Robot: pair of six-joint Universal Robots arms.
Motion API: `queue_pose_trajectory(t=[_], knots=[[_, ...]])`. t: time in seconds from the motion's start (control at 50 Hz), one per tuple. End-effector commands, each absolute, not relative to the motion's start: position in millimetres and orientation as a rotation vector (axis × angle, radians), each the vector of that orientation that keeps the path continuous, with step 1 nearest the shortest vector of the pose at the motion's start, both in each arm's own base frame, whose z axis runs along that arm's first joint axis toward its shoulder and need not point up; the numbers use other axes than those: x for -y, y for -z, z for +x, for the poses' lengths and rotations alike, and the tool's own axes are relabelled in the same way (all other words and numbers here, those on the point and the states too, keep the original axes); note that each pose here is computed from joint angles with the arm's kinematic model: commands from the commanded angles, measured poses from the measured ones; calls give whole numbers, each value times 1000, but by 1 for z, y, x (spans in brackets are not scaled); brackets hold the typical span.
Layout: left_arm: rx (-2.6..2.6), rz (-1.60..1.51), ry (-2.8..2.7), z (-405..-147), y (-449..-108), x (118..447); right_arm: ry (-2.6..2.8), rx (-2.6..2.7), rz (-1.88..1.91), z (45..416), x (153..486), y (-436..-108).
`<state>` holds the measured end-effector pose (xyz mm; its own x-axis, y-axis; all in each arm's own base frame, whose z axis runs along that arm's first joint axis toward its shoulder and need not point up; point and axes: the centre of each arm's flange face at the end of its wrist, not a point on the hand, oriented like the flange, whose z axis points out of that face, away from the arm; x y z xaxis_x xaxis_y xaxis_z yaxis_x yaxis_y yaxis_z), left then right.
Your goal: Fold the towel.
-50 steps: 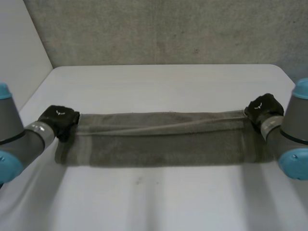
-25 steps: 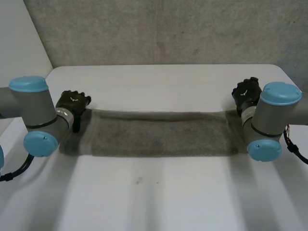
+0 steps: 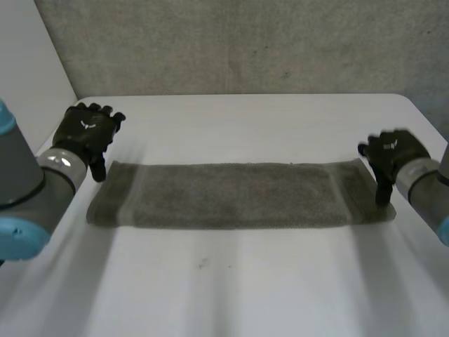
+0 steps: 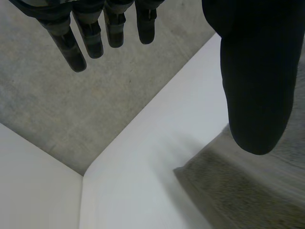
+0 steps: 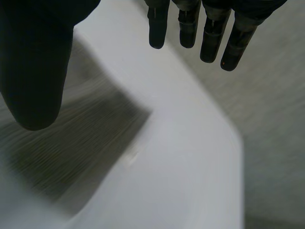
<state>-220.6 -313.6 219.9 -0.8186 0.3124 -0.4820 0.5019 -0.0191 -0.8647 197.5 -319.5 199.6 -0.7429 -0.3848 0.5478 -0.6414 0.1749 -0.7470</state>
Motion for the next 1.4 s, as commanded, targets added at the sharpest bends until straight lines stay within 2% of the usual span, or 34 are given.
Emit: queue_pose_trajectory(t=[0.02, 0.32, 0.62, 0.78, 0.82, 0.84, 0.88, 0.96, 1.06, 1.08, 1.1, 1.14, 1.16, 1.22, 1.24, 1.28, 1.34, 1.38, 1.4], knots=[[-2109, 819, 2028, -218, -202, 296, -1468, 2351, 1010, 182, 308, -174], [-2106, 805, 2038, -215, -185, 291, -1561, 2305, 966, 165, 332, -129], [-2118, 811, 2025, -215, -181, 289, -1534, 2323, 946, 151, 343, -118], [-2118, 809, 2024, -214, -181, 289, -1502, 2231, 828, 114, 367, -133], [-2117, 809, 2026, -214, -182, 289, -1405, 2152, 727, 79, 381, -142], [-2117, 807, 2025, -214, -182, 289, -1404, 2152, 727, 79, 381, -142], [-2117, 807, 2025, -214, -182, 289, -1304, 2057, 630, 43, 391, -158], [-2115, 806, 2027, -214, -182, 288, -1296, 2022, 602, 34, 396, -165], [-2117, 809, 2026, -214, -182, 288, -1494, 2011, 607, 64, 395, -191], [-2117, 809, 2026, -214, -182, 288, -1596, 2003, 619, 85, 389, -206], [-2117, 811, 2027, -214, -182, 287, -1597, 2003, 619, 85, 389, -206], [-2117, 811, 2027, -214, -182, 287, -1801, 1984, 685, 136, 373, -231], [-2118, 811, 2025, -214, -182, 287, -1802, 1984, 686, 136, 373, -231], [-2118, 809, 2024, -214, -182, 287, -2023, 1995, 887, 213, 335, -245], [-2118, 808, 2023, -214, -182, 287, -2023, 1995, 888, 213, 335, -245], [-2118, 808, 2023, -214, -182, 287, -2147, 1968, 1094, 266, 300, -247], [-2117, 807, 2025, -214, -182, 287, -2194, 1952, 1191, 288, 281, -246], [-2117, 807, 2025, -214, -182, 288, -2251, 1927, 1400, 326, 243, -238], [-2117, 807, 2025, -214, -182, 288, -2251, 1926, 1401, 326, 243, -238]])
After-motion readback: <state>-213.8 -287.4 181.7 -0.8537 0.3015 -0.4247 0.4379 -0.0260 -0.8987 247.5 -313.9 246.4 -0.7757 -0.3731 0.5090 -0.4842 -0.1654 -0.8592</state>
